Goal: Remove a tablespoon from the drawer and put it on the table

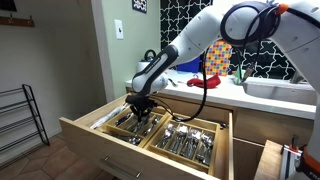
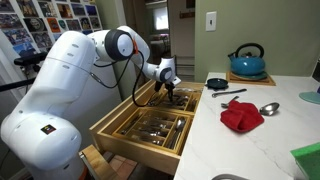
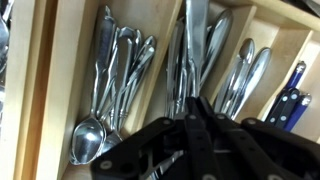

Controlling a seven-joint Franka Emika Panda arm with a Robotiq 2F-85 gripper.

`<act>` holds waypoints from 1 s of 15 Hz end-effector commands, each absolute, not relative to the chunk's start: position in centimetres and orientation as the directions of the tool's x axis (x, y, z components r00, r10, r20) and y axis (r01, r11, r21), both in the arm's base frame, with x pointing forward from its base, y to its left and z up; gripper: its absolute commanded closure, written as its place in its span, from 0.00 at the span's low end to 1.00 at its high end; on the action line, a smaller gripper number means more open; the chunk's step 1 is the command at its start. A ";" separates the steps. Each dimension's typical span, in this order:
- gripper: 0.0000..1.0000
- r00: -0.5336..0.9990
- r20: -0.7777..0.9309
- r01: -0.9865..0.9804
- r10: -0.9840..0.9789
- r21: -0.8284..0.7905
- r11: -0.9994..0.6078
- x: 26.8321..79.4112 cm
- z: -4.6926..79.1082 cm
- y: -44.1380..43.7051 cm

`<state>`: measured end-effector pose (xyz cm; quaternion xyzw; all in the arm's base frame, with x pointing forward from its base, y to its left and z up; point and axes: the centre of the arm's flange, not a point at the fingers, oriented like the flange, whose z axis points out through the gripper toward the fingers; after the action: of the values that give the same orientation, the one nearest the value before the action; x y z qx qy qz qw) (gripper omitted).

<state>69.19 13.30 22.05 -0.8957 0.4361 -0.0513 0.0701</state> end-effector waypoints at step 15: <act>0.98 0.287 -0.007 -0.925 -0.958 -0.263 -0.275 57.2 40.6 6.5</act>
<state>62.72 8.88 38.02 -0.8259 0.5525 -0.0677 0.0899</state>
